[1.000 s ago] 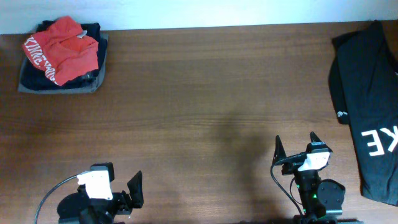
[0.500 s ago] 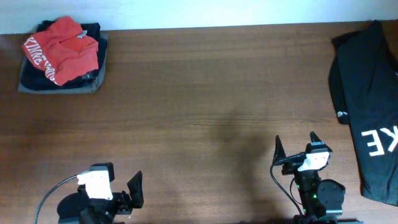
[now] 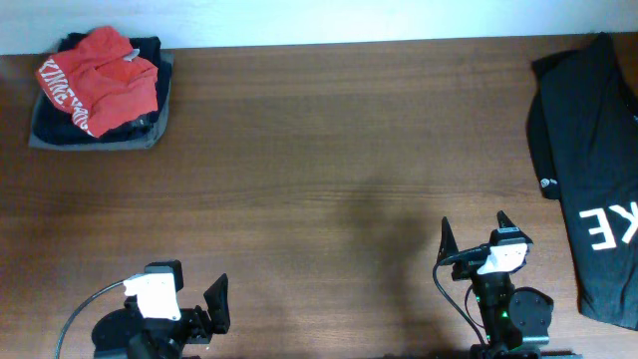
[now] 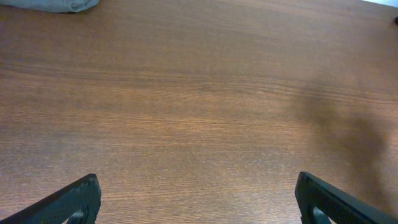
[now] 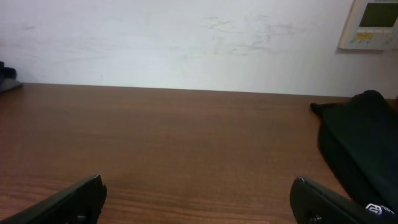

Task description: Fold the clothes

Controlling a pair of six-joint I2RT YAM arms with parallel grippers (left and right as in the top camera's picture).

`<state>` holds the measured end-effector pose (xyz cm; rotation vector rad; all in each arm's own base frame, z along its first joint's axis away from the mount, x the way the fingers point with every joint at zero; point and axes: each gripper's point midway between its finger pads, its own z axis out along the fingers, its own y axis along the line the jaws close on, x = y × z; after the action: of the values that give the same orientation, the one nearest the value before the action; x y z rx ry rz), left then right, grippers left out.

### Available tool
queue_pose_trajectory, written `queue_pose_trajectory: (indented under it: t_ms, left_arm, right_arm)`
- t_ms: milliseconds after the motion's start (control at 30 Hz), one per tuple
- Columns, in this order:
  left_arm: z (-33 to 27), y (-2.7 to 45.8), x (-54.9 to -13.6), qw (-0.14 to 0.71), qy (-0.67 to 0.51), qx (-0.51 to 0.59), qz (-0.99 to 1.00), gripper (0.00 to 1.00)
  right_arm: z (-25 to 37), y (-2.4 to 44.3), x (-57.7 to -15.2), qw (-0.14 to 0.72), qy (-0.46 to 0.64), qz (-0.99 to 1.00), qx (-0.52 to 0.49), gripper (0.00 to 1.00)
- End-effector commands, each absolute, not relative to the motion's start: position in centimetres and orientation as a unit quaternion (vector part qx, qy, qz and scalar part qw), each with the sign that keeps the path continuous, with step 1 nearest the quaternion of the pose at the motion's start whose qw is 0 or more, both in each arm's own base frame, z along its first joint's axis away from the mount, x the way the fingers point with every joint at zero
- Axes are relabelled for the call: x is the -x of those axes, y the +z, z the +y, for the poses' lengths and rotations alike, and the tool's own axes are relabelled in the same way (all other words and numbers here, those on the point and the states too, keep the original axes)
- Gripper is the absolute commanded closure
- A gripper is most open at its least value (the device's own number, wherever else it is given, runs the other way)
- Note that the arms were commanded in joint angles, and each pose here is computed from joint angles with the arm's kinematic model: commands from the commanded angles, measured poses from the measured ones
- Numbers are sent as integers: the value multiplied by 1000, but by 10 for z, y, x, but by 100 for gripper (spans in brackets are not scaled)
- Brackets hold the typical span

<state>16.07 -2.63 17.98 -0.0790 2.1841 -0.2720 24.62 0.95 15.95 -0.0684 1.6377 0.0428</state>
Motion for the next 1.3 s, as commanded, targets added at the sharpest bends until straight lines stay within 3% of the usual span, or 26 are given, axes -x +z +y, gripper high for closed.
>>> queue_pose_trajectory:
  t_ms: [0,200,367,833,1267]
  left_arm:
    - [-25,180,-161,454,-108,37,884,1]
    - [-21,194,-177,499,-95,25,861,1]
    - [-38,204,-199,572,-92,-76,812,1]
    - [-45,201,-233,702,-72,-126,697,1]
    - [-52,181,-239,713,-41,-173,678,1]
  right_arm:
    - [7,158,-246,682,15,731,27,1]
    - [7,158,-246,682,15,731,27,1]
    - [7,158,-246,682,15,731,27,1]
    - [7,158,-246,682,15,731,27,1]
    - [7,158,-246,682,15,731,27,1]
